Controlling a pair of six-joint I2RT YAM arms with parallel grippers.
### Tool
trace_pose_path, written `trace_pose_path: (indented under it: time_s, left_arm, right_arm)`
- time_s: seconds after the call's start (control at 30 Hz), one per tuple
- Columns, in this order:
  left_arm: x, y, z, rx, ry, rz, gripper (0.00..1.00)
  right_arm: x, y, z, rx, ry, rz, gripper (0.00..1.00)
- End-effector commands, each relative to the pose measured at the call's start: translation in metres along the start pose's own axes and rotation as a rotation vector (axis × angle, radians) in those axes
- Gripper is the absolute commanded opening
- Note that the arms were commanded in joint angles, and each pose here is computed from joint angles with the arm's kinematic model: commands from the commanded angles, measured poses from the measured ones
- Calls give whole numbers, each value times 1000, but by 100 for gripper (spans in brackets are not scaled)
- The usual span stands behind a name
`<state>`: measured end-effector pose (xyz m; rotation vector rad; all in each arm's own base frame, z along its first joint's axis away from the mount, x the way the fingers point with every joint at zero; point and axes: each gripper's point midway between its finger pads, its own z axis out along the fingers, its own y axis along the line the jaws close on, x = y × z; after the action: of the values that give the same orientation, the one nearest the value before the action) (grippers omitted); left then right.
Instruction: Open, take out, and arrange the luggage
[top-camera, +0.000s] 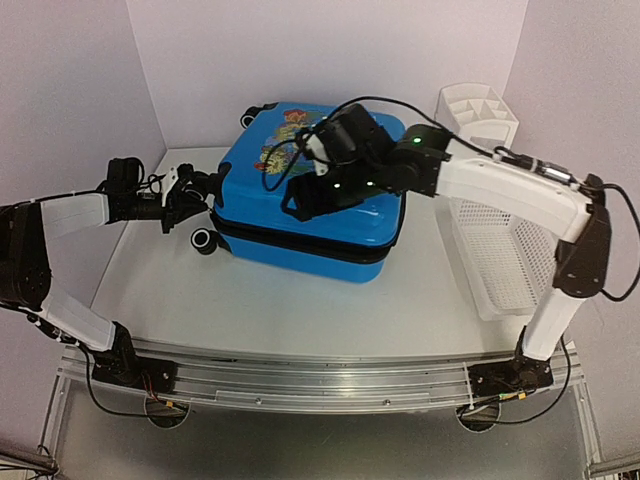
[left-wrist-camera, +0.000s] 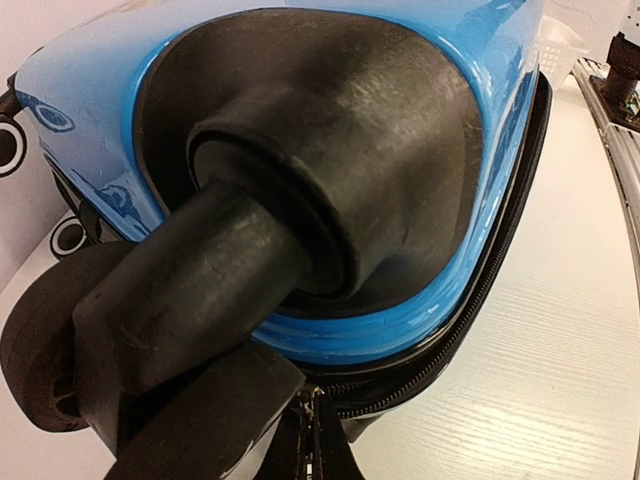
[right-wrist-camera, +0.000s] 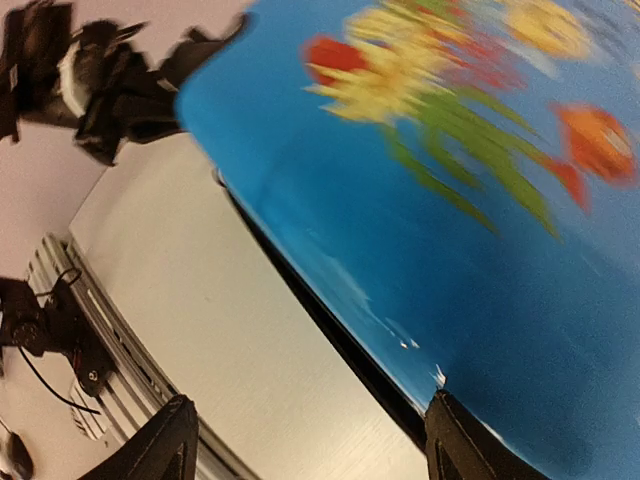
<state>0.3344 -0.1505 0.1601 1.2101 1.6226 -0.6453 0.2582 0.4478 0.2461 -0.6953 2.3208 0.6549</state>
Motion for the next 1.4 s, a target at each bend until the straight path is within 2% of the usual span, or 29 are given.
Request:
trace_pose_path:
  time_s: [0.0,0.07,0.17,0.3,0.5,0.8,0.93,1.13,1.37]
  left_arm:
    - [-82,3,-20,21,-206,243,0]
    - [-84,-3,-18,36,-207,264,0]
    - [-87,-16,-14,63,-207,299,0]
    - [-90,-31,-6,95,-213,315,0]
    - [-109,-37,3,70,-257,297,0]
    - [-115,-48,19,49,-279,281,0]
    - [-100,-40,23,8,-239,280,0]
    - [-102,-61,20,61,-257,295,0]
    - [-114,-98,23,97,-283,293,0]
  right_arm:
    - [35,-69,-77,163,-106,668,71]
    - [67,-88,-92,222,-88,819,78]
    - [96,-101,-91,277,-33,912,90]
    - [111,-134,-84,339,-15,1020,93]
    - [58,-143,-102,319,-91,896,93]
    - [62,-181,-119,383,-136,948,93]
    - [33,-175,-109,341,-110,854,93]
    - [-35,-135,-98,166,-92,516,88]
    - [-43,-151,-99,251,-138,497,88]
